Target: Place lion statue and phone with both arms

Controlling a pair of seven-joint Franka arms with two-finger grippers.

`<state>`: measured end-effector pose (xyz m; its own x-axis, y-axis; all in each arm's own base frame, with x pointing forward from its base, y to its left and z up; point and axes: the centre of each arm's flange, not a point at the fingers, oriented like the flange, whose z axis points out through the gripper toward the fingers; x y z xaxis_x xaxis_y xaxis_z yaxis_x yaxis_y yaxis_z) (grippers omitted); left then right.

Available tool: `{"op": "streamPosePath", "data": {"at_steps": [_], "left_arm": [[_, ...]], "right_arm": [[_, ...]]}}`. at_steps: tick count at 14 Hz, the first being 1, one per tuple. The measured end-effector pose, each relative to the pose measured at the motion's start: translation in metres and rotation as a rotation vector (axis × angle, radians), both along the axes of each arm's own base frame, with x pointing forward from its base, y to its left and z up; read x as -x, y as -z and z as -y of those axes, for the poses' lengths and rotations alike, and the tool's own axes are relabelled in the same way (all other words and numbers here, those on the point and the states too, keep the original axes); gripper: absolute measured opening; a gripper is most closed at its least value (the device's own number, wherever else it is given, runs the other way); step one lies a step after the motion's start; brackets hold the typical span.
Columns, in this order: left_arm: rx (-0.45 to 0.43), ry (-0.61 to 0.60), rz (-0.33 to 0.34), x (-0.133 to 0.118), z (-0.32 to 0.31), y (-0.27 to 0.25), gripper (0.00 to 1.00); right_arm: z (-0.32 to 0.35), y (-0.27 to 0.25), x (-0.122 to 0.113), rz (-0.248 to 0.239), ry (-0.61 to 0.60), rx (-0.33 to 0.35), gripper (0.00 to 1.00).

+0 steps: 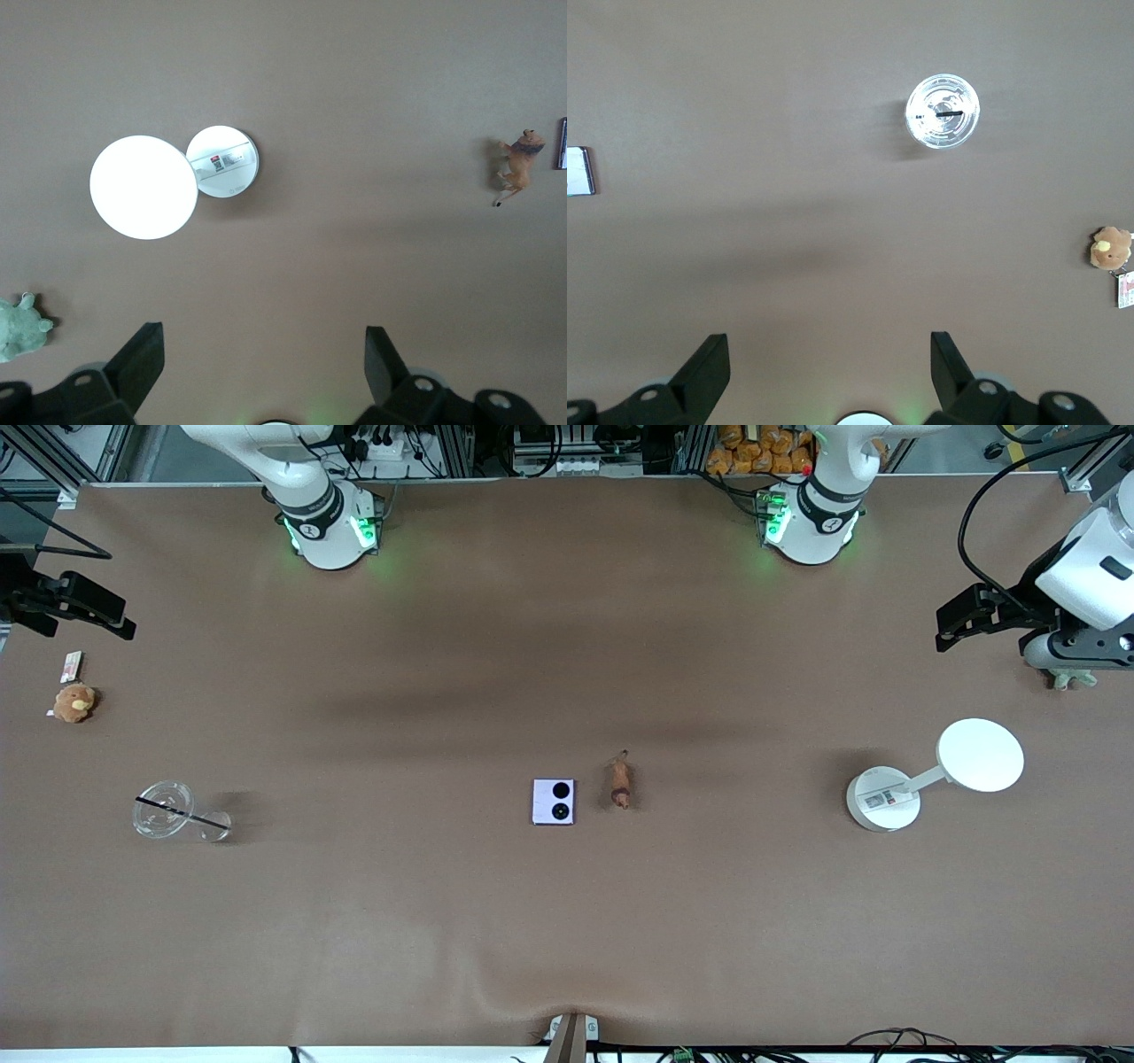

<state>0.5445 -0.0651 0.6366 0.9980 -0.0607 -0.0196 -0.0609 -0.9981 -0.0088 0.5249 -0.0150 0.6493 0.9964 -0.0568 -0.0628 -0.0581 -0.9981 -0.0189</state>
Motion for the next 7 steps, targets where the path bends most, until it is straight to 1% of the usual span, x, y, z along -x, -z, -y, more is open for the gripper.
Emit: {"op": "streamPosePath", "data": {"at_steps": [7], "left_arm": [[0.001, -0.016, 0.009, -0.0016, -0.0083, -0.0041, 1.00]], "right_arm": [[-0.0020, -0.0076, -0.0004, 0.019, -0.004, 0.001, 1.00]]}}
